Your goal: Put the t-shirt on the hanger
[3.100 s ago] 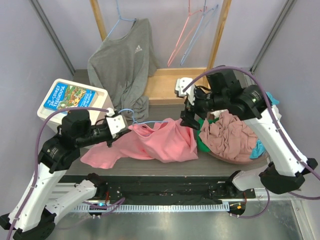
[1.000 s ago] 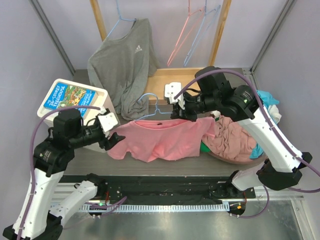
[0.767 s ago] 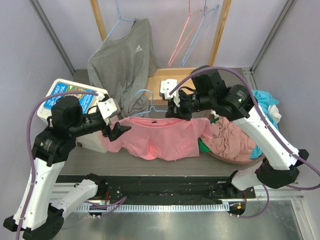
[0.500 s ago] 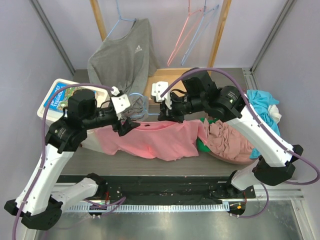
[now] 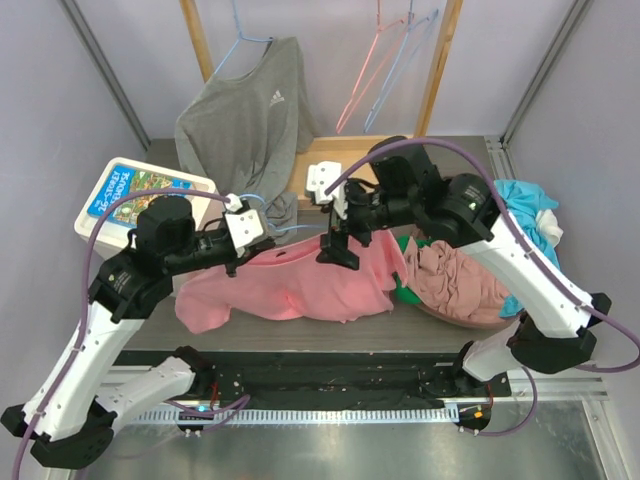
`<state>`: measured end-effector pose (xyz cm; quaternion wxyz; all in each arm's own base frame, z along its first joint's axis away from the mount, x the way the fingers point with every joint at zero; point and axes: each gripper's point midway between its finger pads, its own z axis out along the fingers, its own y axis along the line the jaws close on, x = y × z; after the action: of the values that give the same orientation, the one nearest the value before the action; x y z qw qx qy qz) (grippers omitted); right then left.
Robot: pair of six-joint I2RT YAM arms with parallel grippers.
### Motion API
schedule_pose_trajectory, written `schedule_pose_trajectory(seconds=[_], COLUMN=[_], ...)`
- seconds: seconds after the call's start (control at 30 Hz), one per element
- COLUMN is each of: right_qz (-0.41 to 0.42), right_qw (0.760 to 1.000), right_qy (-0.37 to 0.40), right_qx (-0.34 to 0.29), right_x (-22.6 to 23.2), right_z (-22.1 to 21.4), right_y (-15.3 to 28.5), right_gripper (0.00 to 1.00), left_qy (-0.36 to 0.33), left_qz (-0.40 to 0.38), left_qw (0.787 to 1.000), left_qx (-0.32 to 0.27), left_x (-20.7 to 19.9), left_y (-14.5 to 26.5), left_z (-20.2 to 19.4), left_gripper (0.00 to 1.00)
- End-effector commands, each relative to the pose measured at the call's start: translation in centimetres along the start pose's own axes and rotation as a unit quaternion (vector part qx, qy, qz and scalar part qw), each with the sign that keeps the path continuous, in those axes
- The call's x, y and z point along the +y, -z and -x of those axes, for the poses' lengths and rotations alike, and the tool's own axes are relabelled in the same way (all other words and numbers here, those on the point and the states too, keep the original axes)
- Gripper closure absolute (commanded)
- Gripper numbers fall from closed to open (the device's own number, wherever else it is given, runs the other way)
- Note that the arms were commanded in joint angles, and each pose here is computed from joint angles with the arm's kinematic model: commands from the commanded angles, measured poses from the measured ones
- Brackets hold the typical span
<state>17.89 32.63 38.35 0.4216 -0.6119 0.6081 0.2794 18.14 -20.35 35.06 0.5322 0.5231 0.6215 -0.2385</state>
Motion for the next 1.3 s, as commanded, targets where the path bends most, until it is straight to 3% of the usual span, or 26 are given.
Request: schedule_pose_trajectory(seconds=[0.0, 0.13, 0.2, 0.47, 0.53, 0.63, 0.67, 0.83, 1.03, 1.07, 1.13, 1.17, 1.23, 1.27], right_qz=[-0.058, -0.06, -0.053, -0.022, -0.031, -0.036, -0.05, -0.123, -0.104, -0.099, -0.088, -0.081, -0.086, -0.072], right_qw=[0.998, 0.995, 0.993, 0.994, 0.994, 0.993, 0.992, 0.987, 0.984, 0.983, 0.983, 0.982, 0.984, 0.989], right_qy=[-0.012, -0.013, -0.007, -0.028, -0.026, -0.03, -0.028, -0.003, -0.016, -0.02, -0.024, -0.028, -0.023, -0.031], right_qx=[0.004, 0.079, 0.103, 0.102, 0.101, 0.111, 0.108, 0.102, 0.147, 0.152, 0.162, 0.165, 0.152, 0.123], right_x=[-2.3, -3.1, -3.0, -3.2, -3.8, -4.2, -4.6, -6.3, -4.9, -4.9, -4.8, -4.9, -5.3, -5.3], right_z=[-1.4, -6.7, -8.9, -10.8, -11.0, -11.4, -11.1, -9.5, -12.7, -13.2, -13.8, -14.0, -12.9, -11.4], right_y=[6.8, 9.3, 9.4, 7.3, 6.9, 6.9, 7.6, 12.4, 12.4, 12.0, 11.7, 11.4, 11.6, 11.1], right_gripper=[0.0, 0.04, 0.13, 0.32, 0.46, 0.98, 0.99, 0.99, 0.99, 0.88, 0.57, 0.31, 0.16, 0.15], left_qy=[-0.03, -0.043, -0.042, -0.029, -0.025, -0.018, -0.012, 0.0, 0.012, 0.01, 0.009, 0.01, 0.006, 0.005], left_qz=[0.019, 0.012, 0.004, -0.011, -0.01, -0.001, 0.007, 0.047, 0.033, 0.029, 0.021, 0.016, 0.003, -0.006], left_qw=[0.999, 0.999, 0.999, 0.999, 0.999, 0.999, 1.0, 0.999, 0.999, 0.999, 0.999, 0.999, 0.999, 0.999], left_qx=[-0.031, -0.03, -0.033, -0.037, -0.036, -0.031, -0.025, -0.005, -0.028, -0.035, -0.039, -0.036, -0.032, -0.031], left_x=[0.2, -0.4, -0.7, -1.0, -1.0, -0.8, -0.5, 0.9, 0.8, 0.8, 0.6, 0.5, 0.2, 0.0], left_y=[1.9, 2.6, 2.7, 2.4, 2.4, 2.4, 2.4, 2.4, 1.8, 1.8, 1.7, 1.7, 1.5, 1.6], left_z=[1.4, 1.3, 1.5, 2.0, 2.0, 1.6, 1.1, -0.5, 0.3, 0.7, 1.0, 1.0, 0.9, 1.0], left_gripper=[1.0, 1.0, 1.0, 1.0, 1.0, 1.0, 1.0, 1.0, 1.0, 1.0, 1.0, 1.0, 1.0, 1.0])
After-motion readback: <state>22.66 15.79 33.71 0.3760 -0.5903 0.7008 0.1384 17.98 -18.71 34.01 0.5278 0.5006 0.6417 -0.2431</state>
